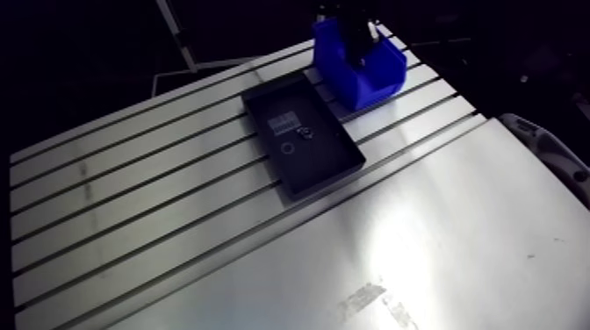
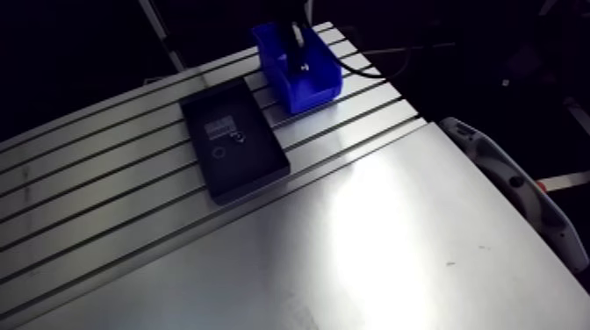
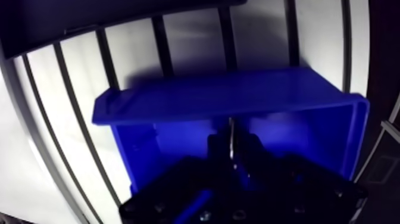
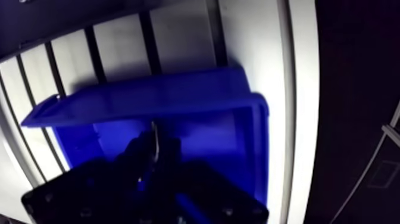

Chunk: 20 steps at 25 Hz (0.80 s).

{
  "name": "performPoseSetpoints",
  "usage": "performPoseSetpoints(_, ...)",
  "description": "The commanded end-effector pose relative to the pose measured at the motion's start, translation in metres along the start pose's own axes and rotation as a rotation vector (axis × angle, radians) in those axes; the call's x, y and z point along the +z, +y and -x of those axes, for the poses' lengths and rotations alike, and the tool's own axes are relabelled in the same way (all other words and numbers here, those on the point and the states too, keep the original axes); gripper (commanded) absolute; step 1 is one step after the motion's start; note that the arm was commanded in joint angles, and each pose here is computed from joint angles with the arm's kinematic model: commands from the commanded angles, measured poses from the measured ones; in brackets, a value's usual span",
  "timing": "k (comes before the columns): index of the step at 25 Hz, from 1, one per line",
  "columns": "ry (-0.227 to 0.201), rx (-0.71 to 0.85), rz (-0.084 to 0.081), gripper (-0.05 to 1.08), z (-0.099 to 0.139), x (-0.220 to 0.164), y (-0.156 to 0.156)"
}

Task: Pick up the M10 bolt from the tray and put it into the blue bin.

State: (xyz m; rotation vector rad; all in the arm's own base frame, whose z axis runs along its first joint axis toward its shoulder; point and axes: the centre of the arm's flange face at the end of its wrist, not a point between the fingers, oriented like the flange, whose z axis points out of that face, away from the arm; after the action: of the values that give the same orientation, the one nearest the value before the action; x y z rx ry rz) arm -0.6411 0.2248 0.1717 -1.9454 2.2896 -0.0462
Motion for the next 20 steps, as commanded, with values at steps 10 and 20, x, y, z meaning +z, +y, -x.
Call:
performPoseSetpoints(10, 0.028, 0.105, -0.042, 0.01, -0.001, -0.144, -0.035)
performPoseSetpoints(20, 0.069, 0.848, -0.085, 0.01, -0.059, -0.237, -0.031)
